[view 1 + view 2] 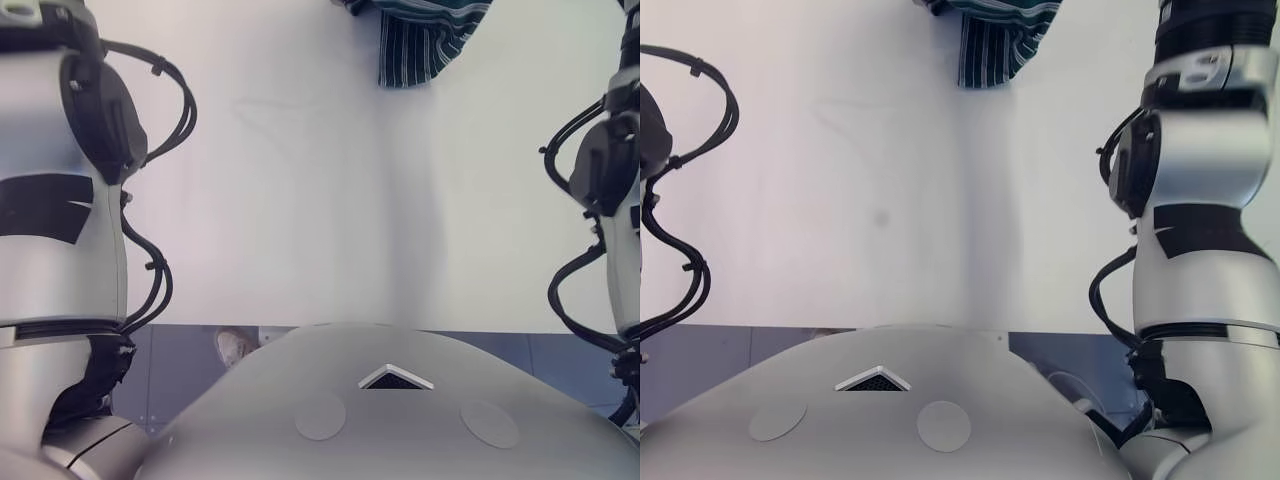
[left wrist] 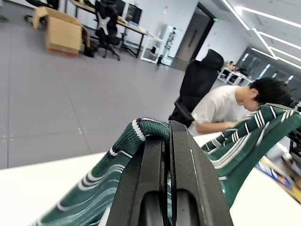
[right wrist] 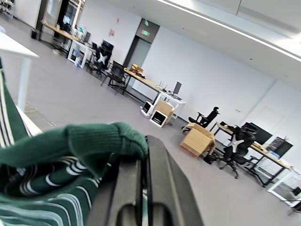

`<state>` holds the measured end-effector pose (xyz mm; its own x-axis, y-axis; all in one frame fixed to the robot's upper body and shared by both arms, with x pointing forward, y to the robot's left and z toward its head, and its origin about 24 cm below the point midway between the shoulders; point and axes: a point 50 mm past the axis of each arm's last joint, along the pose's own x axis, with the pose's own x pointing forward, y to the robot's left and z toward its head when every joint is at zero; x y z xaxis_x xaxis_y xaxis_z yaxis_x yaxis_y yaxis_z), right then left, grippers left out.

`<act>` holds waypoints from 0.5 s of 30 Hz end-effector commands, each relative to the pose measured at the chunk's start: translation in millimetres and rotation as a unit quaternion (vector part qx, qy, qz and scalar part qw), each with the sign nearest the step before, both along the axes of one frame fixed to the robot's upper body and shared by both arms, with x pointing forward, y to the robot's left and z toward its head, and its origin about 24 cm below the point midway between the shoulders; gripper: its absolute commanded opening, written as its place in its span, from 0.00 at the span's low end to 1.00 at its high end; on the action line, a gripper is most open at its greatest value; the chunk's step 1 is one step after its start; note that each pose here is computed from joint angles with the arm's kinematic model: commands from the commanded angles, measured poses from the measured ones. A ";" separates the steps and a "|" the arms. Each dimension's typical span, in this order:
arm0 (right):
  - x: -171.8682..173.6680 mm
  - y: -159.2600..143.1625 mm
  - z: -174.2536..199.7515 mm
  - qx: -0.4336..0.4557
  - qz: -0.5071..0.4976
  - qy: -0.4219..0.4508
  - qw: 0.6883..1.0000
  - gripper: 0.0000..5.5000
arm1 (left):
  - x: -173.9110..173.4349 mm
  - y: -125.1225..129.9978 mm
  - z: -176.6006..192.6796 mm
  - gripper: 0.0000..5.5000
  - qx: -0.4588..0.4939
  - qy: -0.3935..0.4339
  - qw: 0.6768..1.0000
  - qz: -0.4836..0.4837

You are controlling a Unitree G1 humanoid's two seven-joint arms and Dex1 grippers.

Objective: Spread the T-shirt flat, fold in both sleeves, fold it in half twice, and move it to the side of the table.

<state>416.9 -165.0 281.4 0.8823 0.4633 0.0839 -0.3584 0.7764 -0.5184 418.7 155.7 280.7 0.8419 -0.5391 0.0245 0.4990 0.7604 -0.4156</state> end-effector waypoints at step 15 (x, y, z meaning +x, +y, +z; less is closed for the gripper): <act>-2.5 9.4 63.7 -0.123 -0.032 -0.104 0.986 0.01 | -5.8 10.0 53.7 0.00 0.016 -0.095 0.995 -0.001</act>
